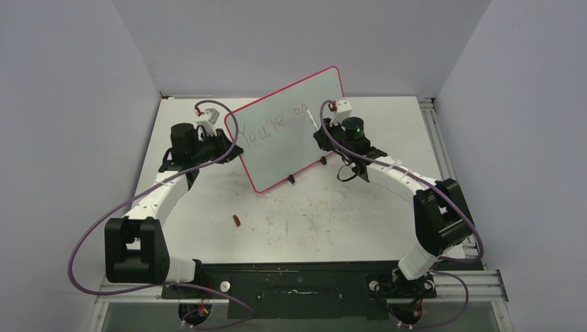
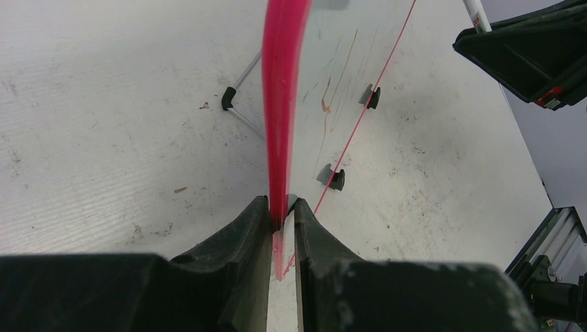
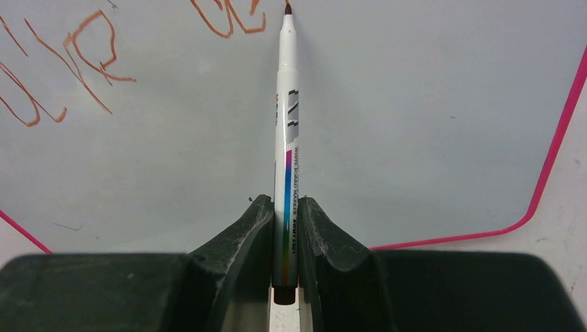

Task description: Write a sentence on the whiteboard

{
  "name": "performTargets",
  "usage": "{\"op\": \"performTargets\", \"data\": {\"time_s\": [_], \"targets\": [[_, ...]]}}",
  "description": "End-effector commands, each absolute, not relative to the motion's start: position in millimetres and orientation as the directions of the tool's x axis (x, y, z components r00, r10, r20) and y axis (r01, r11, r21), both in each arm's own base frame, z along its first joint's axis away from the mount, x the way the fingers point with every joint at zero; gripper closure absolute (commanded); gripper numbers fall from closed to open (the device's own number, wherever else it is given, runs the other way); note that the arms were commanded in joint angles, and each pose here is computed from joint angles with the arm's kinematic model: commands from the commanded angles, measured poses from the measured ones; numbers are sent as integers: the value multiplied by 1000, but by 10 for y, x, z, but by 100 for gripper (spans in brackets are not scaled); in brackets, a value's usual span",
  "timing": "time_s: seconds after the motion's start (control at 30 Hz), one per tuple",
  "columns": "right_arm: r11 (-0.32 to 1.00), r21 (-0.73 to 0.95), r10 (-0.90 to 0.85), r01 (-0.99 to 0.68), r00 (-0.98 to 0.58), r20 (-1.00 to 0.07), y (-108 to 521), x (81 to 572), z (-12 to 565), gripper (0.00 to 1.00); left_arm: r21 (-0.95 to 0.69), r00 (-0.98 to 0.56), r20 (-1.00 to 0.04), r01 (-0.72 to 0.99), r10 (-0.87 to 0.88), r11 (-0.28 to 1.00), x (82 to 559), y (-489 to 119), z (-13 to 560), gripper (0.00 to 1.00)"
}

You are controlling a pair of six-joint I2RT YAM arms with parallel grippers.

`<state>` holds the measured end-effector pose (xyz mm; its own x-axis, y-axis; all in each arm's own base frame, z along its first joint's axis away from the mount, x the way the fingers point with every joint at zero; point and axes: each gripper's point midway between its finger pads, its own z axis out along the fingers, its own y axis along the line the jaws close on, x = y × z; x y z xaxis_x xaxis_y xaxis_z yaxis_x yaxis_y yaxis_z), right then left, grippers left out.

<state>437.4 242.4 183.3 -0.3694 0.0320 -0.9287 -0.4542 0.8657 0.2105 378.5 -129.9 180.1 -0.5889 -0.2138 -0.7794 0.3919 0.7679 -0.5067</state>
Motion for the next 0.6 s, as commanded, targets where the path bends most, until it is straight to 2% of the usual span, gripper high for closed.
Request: {"op": "performTargets", "data": {"time_s": [0.0, 0.57], "targets": [[870, 209, 31, -447, -372, -928, 2388, 4346, 1745, 95, -478, -550, -810, 422, -202, 771, 3847, -1313, 1964, 100], [866, 196, 55, -460, -302, -952, 2465, 4531, 2046, 95, -478, -550, -811, 422, -202, 770, 3852, -1314, 1964, 100]]}}
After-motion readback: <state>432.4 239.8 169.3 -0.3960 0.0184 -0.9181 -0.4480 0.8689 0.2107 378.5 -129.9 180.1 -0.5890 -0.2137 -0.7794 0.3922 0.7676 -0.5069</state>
